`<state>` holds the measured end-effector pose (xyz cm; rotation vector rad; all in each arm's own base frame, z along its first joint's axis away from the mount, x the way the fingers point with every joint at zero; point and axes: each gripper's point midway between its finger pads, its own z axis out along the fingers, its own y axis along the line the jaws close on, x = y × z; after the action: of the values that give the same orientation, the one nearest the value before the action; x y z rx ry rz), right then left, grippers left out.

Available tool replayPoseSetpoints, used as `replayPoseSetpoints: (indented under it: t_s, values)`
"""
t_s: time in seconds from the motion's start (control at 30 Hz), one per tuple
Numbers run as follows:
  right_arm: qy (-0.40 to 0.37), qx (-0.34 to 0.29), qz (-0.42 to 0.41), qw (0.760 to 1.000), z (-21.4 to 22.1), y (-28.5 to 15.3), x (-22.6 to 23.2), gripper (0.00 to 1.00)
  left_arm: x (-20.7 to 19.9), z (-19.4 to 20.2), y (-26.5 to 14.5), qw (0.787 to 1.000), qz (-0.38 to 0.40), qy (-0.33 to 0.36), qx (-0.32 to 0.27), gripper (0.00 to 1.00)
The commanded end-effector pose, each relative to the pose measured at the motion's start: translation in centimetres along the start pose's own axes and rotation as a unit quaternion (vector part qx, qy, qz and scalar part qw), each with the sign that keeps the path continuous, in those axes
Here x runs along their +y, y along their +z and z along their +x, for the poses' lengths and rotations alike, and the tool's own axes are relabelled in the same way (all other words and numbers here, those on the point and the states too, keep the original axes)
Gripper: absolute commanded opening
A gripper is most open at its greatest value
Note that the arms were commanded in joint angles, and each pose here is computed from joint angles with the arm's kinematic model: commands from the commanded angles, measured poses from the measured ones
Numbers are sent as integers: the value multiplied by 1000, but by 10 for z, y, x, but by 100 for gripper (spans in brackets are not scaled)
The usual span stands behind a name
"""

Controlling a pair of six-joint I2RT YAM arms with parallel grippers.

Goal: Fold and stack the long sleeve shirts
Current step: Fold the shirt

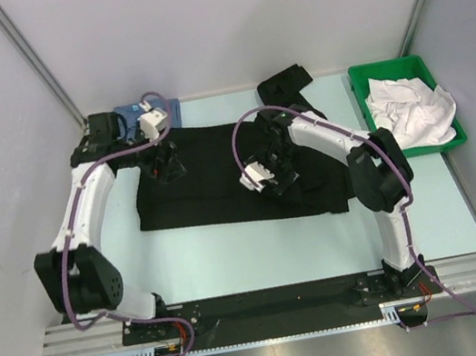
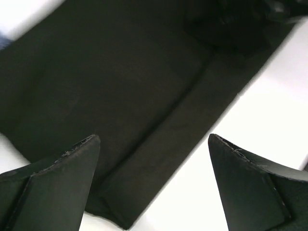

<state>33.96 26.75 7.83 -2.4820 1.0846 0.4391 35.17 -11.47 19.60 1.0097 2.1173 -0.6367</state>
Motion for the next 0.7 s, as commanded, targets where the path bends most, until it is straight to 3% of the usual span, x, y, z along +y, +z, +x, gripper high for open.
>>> replayPoseSetpoints:
  t_s: [0.0,0.07,0.1,0.13,0.2,0.33,0.37,0.43,0.47,0.6,0.67]
  values:
    - [-88,16,-8,996,5,-1,-20,60,10,-49,-47,989,-93,41,-108,99]
    - [-90,15,-6,996,2,-8,-22,39,14,-47,-54,983,-131,62,-116,99]
    - [-90,5,-3,996,-2,-11,-23,4,12,-64,-71,970,-161,103,-149,99]
    - [-77,-1,4,997,-4,-18,-23,0,12,-67,-76,965,-174,119,-158,99]
    - [-61,-20,38,997,-16,-37,-35,0,14,-66,-80,956,-198,137,-170,99]
    - [58,-55,177,981,-4,-92,-94,0,12,-72,-82,956,-196,131,-176,99]
    - [155,-80,203,964,1,-102,-104,0,10,-78,-84,956,-187,130,-183,99]
    - [223,-118,288,924,11,-139,-146,0,12,-81,-79,961,-173,116,-184,99]
    - [319,-150,312,882,26,-156,-151,0,10,-82,-76,963,-163,106,-188,99]
    - [407,-215,429,777,63,-214,-189,0,17,-85,-68,965,-154,95,-190,99]
    - [424,-229,450,752,74,-223,-196,0,21,-86,-65,965,-155,94,-189,99]
